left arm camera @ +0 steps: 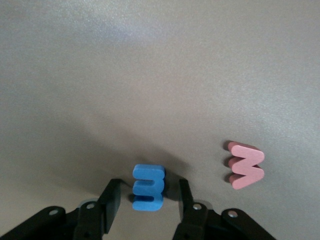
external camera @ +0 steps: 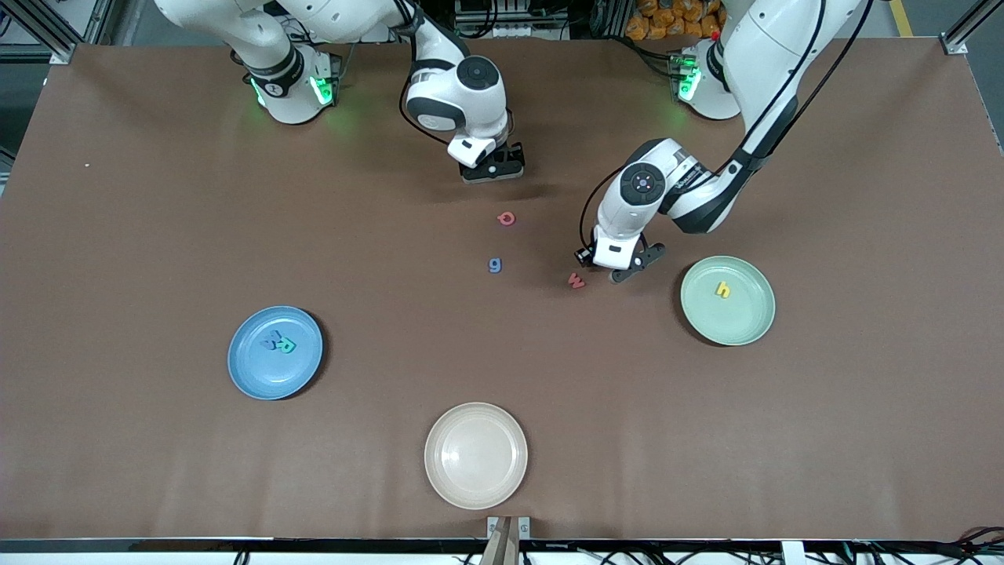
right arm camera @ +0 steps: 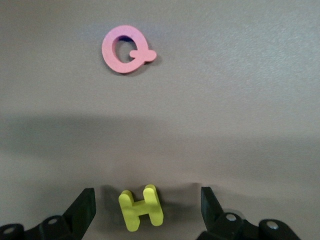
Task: Sort uppercase to blue plate, lowercase to green plate
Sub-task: 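Grasp the yellow H with the right gripper while the left gripper grasps the m, then place the m on the green plate while the right gripper carries the H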
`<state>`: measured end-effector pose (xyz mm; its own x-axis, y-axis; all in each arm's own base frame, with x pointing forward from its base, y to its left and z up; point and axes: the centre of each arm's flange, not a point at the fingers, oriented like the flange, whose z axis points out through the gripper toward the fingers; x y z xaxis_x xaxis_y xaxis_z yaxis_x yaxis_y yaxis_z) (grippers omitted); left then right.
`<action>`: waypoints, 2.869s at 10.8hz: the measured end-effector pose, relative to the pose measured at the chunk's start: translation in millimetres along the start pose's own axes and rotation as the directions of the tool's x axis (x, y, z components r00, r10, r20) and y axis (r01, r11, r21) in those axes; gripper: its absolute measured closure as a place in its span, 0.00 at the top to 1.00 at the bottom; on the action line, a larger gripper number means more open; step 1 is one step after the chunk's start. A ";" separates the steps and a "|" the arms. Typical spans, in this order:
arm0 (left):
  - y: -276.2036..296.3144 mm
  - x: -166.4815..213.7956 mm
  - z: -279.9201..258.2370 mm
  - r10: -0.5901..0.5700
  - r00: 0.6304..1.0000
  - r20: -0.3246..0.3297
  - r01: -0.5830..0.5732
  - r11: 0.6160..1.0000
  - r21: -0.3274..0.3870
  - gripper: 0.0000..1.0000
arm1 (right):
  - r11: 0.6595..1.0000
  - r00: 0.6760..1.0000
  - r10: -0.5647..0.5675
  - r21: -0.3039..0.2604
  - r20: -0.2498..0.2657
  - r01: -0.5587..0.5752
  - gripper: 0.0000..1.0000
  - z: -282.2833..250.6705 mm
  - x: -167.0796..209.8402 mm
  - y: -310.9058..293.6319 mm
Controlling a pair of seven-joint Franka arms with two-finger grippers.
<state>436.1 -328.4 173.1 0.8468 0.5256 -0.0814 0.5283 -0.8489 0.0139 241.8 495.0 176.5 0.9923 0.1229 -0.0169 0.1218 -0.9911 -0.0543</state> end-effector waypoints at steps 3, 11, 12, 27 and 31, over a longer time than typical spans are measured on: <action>0.5 -1.2 -0.9 0.020 1.000 -0.012 -0.020 1.000 0.001 0.41 | 1.000 1.000 0.002 0.011 -0.001 -0.002 0.81 0.1 0.4 -4.4; 1.3 -3.9 -1.6 0.057 0.998 -0.033 -0.057 0.998 0.005 0.27 | 1.000 0.999 -0.029 0.002 -0.028 0.029 0.60 2.2 -4.9 -7.1; 1.3 -4.1 -1.6 0.061 0.998 -0.035 -0.061 0.998 0.006 0.27 | 0.999 0.998 -0.038 -0.003 -0.041 0.038 0.59 3.3 -6.7 -7.3; -49.3 81.5 -42.1 0.271 0.961 -0.048 -0.254 0.941 0.223 0.27 | 1.000 0.978 0.000 0.010 -0.210 0.002 0.33 -63.4 139.0 77.4; -83.6 127.6 -68.3 0.371 0.928 -0.016 -0.354 0.897 0.265 0.27 | 1.000 0.987 -0.021 -0.008 -0.157 0.020 0.33 -80.9 207.0 156.0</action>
<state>504.3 -186.6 229.6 0.9832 0.1739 -0.0548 0.1578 -0.9621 -0.2225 468.2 361.6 245.3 0.9808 0.1341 0.1412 0.1419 -0.9888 -0.0465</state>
